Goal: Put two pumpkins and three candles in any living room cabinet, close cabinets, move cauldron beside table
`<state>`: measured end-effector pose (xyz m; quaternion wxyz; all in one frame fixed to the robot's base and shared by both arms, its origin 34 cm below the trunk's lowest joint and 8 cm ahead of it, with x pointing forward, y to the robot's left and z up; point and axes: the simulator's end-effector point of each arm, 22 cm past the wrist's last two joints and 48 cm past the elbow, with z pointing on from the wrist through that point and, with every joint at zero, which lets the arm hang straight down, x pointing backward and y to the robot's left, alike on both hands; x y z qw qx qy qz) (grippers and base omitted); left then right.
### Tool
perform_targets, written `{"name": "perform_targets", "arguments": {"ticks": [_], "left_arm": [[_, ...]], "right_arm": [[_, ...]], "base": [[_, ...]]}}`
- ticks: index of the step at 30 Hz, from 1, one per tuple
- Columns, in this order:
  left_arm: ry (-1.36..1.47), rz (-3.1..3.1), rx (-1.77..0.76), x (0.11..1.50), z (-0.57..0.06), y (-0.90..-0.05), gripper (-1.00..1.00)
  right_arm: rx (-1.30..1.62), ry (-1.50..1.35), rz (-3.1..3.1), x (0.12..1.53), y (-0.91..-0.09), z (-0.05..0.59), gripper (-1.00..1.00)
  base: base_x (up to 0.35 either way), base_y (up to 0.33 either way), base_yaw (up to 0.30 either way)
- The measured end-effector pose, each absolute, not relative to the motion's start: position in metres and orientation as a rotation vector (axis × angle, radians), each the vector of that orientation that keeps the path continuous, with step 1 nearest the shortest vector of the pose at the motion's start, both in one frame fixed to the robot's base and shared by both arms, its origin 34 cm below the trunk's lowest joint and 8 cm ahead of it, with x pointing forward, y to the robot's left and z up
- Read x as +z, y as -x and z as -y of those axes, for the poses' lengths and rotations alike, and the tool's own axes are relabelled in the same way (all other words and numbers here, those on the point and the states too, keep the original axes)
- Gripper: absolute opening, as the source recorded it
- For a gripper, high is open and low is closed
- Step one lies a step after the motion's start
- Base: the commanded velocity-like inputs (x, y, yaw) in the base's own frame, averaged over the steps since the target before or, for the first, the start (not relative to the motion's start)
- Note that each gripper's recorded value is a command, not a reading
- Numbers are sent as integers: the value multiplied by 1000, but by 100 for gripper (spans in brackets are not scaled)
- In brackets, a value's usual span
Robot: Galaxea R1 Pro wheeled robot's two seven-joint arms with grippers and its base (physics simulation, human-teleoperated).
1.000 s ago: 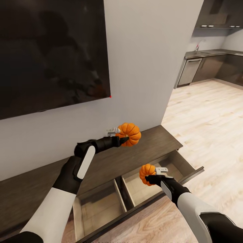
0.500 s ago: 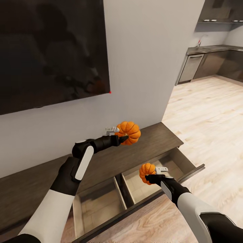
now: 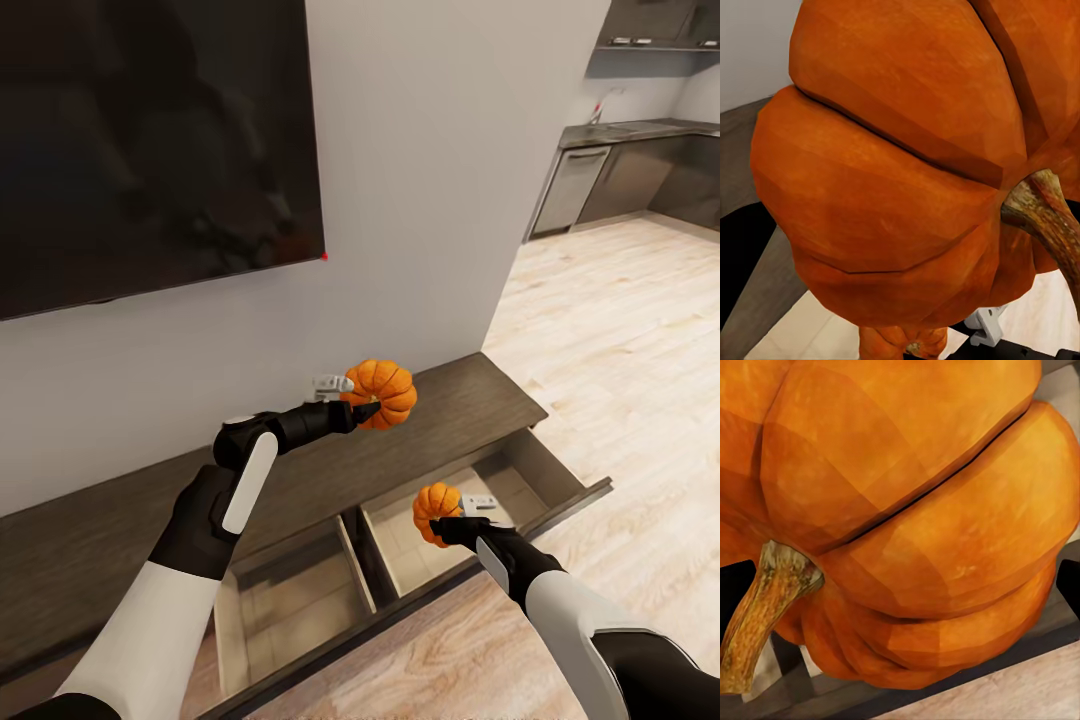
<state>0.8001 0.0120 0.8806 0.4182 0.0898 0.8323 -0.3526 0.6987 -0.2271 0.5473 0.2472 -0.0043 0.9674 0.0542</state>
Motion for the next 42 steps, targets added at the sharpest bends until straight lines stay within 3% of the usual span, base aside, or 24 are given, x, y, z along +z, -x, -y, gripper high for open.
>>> {"name": "perform_targets", "arguments": {"ticks": [19, 42], "left_arm": [[-214, -2115, -892, 830, -12, -800, -100], [-206, -2132, -898, 790, -12, -798, -100]], "right_arm": [[151, 10, -2666, 500, -689, 227, -100], [153, 6, -2680, 464, -683, 227, -100]], "base": [[0, 0, 84], [0, 0, 3]]}}
